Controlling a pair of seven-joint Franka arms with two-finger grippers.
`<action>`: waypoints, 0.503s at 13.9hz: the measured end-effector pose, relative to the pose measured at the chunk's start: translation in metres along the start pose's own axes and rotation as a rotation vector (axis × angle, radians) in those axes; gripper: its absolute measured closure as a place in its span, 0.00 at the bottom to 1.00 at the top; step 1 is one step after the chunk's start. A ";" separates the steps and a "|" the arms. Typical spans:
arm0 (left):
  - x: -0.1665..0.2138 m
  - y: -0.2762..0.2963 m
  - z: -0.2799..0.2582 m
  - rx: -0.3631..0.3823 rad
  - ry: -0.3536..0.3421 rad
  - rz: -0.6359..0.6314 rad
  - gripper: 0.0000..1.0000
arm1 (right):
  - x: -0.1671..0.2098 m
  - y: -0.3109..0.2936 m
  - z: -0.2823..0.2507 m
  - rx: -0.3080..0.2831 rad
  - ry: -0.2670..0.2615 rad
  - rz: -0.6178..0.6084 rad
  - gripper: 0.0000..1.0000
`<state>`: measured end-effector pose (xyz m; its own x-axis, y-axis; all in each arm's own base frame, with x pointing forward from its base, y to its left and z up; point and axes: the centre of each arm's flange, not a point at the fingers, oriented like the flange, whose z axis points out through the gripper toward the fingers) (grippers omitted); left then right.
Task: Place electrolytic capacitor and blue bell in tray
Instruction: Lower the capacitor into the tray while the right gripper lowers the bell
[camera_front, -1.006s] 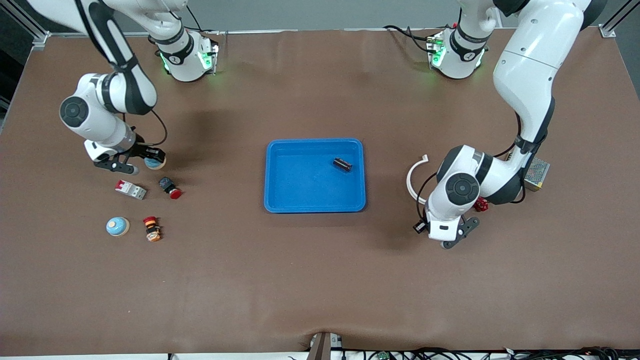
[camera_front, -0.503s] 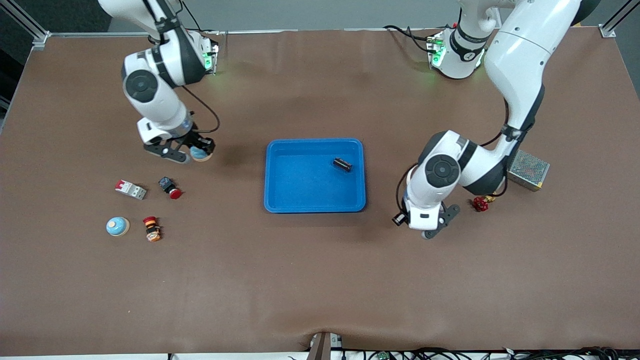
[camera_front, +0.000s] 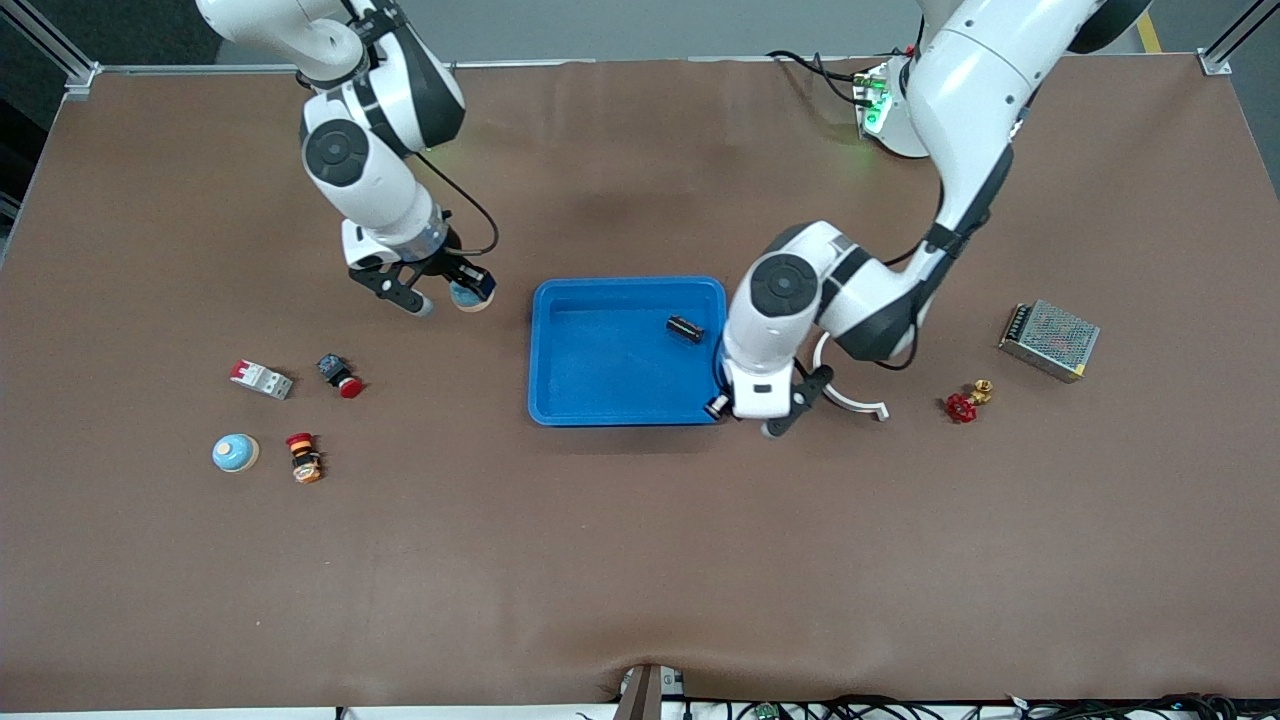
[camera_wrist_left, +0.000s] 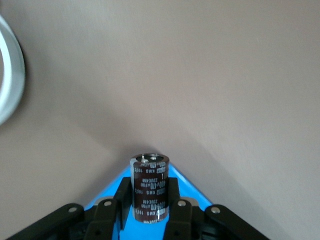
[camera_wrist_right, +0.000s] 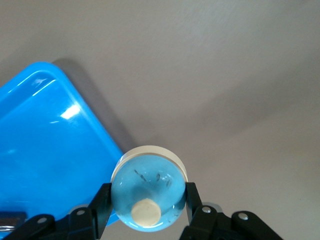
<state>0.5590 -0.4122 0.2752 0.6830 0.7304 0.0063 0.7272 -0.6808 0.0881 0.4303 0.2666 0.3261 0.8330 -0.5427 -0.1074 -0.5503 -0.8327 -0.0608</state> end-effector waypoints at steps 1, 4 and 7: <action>-0.014 0.002 0.002 0.002 -0.003 -0.014 0.67 | -0.007 -0.016 0.006 -0.004 0.000 0.027 0.37; -0.045 0.001 0.019 0.028 -0.016 -0.062 0.67 | -0.018 -0.062 0.033 -0.024 -0.002 0.085 0.37; -0.067 -0.003 0.043 0.064 -0.029 -0.099 0.67 | -0.018 -0.089 0.065 -0.051 -0.005 0.105 0.37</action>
<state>0.5136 -0.4612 0.2315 0.6083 0.7932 -0.0282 0.7937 -0.6079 0.0228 0.4610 0.3574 0.2685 0.7704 -0.6270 -0.1155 -0.6311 -0.7757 0.0012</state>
